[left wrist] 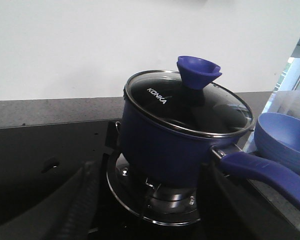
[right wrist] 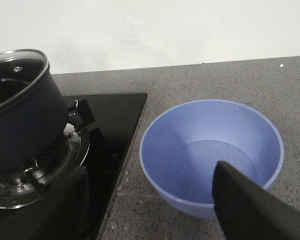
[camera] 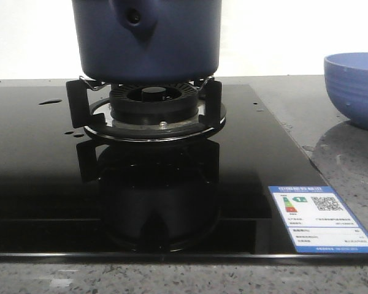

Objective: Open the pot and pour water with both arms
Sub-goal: 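Grasp blue lid knob with left gripper and bowl rim with right gripper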

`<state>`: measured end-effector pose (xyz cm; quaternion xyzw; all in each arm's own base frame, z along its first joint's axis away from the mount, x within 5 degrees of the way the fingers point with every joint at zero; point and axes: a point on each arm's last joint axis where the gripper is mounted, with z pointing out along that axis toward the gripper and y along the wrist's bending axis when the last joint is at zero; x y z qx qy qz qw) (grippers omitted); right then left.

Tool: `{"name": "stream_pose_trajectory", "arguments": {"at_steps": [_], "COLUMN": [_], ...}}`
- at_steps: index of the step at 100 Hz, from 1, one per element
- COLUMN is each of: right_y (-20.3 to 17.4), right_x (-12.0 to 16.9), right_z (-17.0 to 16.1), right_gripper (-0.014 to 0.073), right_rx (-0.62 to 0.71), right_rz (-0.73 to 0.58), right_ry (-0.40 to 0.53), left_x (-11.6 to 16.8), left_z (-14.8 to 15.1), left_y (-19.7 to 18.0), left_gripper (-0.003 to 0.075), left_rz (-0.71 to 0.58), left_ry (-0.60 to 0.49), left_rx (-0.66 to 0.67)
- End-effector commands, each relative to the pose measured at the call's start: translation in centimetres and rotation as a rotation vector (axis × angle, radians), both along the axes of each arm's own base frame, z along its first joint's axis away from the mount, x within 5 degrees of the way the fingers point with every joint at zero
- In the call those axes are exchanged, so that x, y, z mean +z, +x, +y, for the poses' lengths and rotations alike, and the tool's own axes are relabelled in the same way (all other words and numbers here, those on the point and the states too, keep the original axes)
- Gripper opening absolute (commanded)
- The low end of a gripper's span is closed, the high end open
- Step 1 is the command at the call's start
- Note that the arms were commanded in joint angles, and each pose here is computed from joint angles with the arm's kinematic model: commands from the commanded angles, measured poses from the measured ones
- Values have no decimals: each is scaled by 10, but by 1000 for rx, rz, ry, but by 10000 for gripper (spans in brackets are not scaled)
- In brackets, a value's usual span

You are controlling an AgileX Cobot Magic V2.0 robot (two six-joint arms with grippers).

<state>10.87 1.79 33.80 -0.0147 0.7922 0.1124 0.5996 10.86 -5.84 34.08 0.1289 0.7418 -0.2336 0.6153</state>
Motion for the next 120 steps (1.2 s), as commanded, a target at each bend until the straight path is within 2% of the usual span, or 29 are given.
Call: {"name": "stream_pose_trajectory", "arguments": {"at_steps": [1,31,51,63,84,120], "right_y": [3,3,2,2,2,2], "right_x": [18,18,17,17,17,17], "right_z": [-3,-3,-2,-2,-2,-2], "right_gripper": [468,465,465,465,465,465], "right_rx": [-32,-30,-26,-26,-26,-26], "right_rz": [-106,-103,-96,-94,-94,-94], "right_ry": [-1,-6,-8,-8,-8,-8], "left_x": [15,26,26,27,33,26], "left_z": [-9,-62,-96,-113,-132,-141], "left_y": [14,66,112,132,150,163], "left_gripper": [394,414,506,510,510,507], "left_rz": [-69,-170,-133,-105,-99,-83], "left_ry": [-55,3,51,67,69,81], "left_rx": [7,-28,-28,-45,-69,-69]}}
